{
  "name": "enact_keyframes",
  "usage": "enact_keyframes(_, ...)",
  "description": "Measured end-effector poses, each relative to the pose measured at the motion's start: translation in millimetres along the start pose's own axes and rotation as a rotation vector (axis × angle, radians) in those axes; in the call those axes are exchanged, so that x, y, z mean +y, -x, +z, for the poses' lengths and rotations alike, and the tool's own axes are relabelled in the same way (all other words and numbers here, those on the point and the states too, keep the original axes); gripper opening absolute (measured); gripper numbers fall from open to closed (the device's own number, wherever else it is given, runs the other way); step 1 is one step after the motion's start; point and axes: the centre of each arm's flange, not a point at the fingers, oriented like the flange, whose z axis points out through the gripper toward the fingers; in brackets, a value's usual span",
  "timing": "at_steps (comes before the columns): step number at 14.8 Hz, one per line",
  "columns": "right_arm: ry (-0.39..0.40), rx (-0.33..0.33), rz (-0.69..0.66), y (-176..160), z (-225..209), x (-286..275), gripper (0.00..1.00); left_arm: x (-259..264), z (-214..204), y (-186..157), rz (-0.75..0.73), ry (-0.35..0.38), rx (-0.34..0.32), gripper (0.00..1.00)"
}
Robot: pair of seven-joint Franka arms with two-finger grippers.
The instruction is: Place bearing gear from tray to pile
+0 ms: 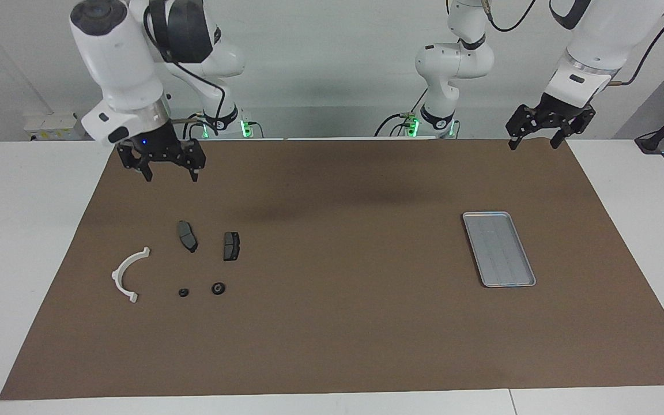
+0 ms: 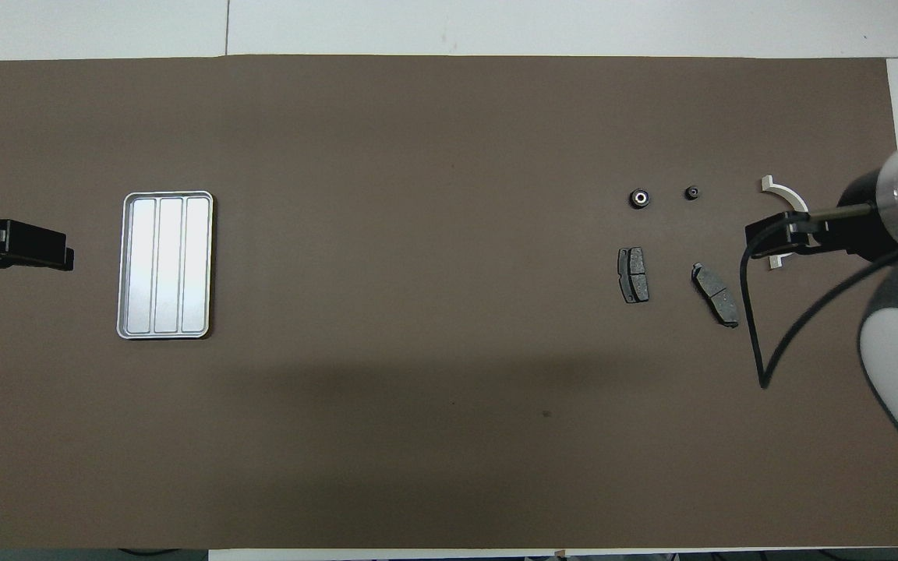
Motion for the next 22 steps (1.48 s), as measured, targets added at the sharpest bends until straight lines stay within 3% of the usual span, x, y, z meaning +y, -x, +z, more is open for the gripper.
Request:
enact_keyframes(5, -0.023, -0.035, -0.006, 41, -33, -4, 1.00, 0, 0, 0, 0.000, 0.000, 0.000, 1.00)
enact_keyframes(22, -0.043, -0.053, -0.008, 38, -27, -6, 1.00, 0, 0, 0, 0.000, 0.000, 0.000, 1.00)
